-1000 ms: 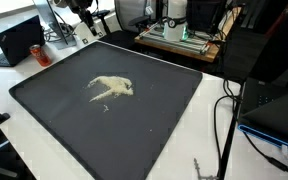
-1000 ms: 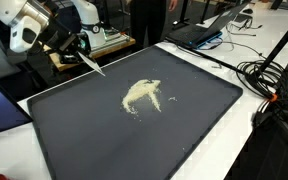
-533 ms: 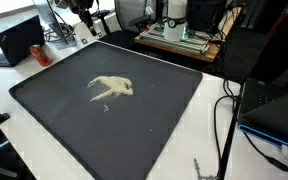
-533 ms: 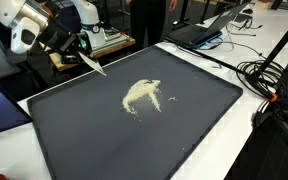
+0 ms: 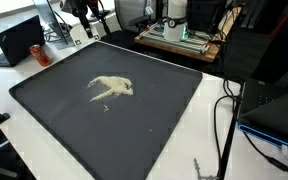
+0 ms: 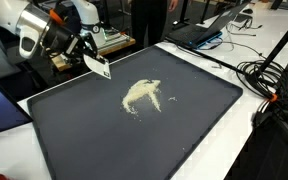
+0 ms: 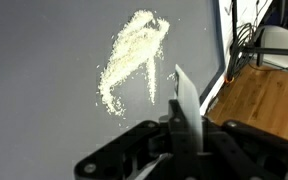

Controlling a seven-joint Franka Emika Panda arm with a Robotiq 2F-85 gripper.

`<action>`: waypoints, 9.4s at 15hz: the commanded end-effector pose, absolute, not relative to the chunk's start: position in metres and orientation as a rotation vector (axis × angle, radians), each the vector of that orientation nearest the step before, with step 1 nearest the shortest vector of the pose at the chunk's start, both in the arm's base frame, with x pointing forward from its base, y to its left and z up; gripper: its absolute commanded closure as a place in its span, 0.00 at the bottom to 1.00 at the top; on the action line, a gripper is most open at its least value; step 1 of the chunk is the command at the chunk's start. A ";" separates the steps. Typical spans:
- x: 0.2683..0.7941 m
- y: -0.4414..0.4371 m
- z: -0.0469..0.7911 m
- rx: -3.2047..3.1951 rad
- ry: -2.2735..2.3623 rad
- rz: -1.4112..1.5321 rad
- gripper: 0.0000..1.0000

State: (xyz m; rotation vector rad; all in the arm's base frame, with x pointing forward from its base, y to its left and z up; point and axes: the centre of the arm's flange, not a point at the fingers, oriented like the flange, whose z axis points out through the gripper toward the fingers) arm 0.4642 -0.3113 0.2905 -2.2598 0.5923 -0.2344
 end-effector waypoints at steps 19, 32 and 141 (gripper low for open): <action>0.384 -0.281 0.273 -2.140 1.193 -0.377 0.99; 0.355 -0.282 0.266 -2.038 1.414 -0.291 0.99; 0.555 -0.127 0.161 -3.290 -0.173 -0.135 0.99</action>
